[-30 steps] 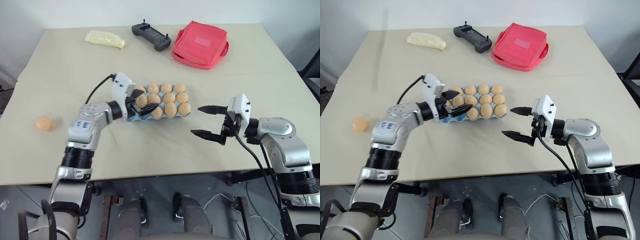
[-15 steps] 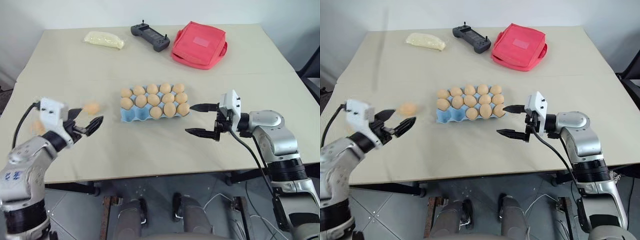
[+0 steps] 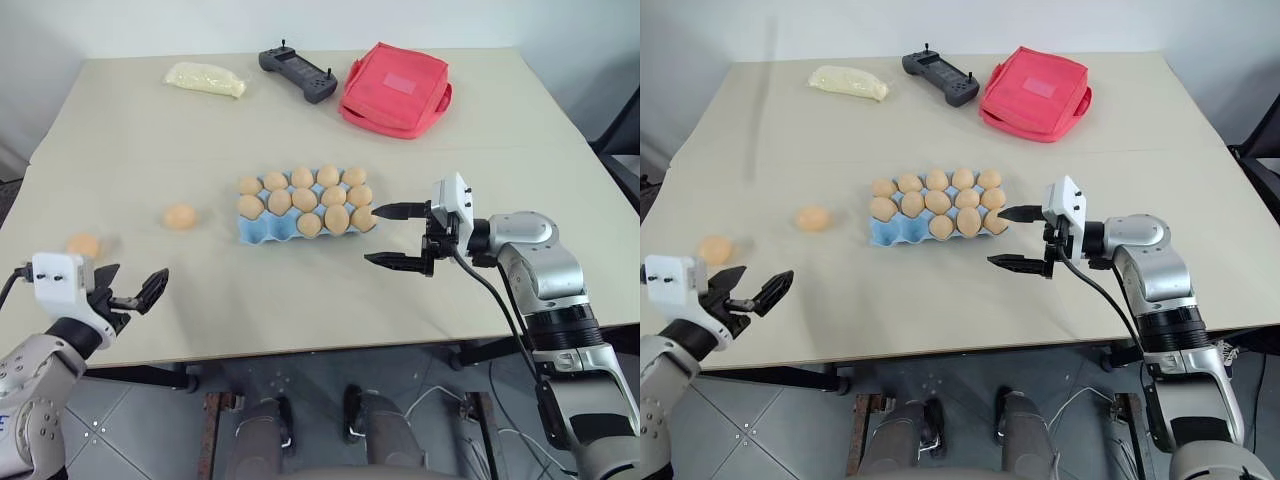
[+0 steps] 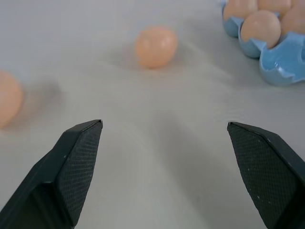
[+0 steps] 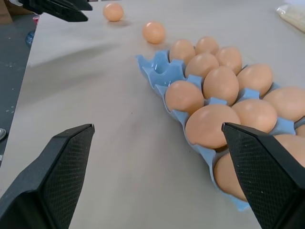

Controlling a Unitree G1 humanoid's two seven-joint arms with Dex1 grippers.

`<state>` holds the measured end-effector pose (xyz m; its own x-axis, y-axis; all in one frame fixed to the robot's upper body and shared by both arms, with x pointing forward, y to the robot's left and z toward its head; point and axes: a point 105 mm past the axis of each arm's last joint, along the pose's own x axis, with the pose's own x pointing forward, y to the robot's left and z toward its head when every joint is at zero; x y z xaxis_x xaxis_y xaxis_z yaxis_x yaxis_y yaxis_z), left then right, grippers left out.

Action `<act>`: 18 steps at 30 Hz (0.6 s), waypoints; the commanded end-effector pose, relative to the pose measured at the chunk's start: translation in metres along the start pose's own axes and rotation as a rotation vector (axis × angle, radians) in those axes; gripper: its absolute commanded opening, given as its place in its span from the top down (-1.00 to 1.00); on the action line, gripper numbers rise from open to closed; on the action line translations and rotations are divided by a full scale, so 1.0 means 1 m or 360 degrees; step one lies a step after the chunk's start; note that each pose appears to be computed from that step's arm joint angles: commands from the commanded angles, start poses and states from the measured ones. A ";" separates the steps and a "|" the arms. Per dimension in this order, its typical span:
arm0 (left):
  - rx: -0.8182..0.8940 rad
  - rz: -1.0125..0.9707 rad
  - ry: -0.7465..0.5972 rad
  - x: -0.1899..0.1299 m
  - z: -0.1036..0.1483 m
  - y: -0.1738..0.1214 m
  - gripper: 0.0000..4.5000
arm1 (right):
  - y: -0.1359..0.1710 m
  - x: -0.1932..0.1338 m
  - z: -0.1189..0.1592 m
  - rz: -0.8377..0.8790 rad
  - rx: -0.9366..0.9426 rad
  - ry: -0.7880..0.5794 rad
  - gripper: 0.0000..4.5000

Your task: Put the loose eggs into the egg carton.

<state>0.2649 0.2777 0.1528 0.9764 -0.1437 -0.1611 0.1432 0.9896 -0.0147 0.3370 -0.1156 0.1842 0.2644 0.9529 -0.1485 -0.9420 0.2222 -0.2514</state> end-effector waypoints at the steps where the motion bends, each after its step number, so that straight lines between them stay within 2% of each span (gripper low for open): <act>1: 0.0046 -0.0025 -0.0043 0.019 0.015 -0.001 -0.99 | 0.001 0.001 0.012 0.0011 -0.0076 -0.0039 -1.00; 10: 0.0154 -0.0016 0.0019 0.093 0.040 0.003 -0.99 | 0.004 -0.008 0.009 -0.0064 -0.0067 -0.0019 -1.00; 14: 0.0112 0.0018 0.0067 0.114 0.043 0.008 -0.99 | 0.005 -0.011 0.009 -0.0096 -0.0062 -0.0014 -1.00; 18: 0.0080 0.0023 0.0186 0.131 0.034 0.011 -0.99 | 0.007 -0.015 0.007 -0.0127 -0.0053 -0.0002 -1.00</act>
<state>0.3962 0.2658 0.1602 0.9492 -0.1364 -0.2836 0.1467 0.9891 0.0153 0.3284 -0.1218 0.1767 0.3220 0.9342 -0.1534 -0.9274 0.2787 -0.2495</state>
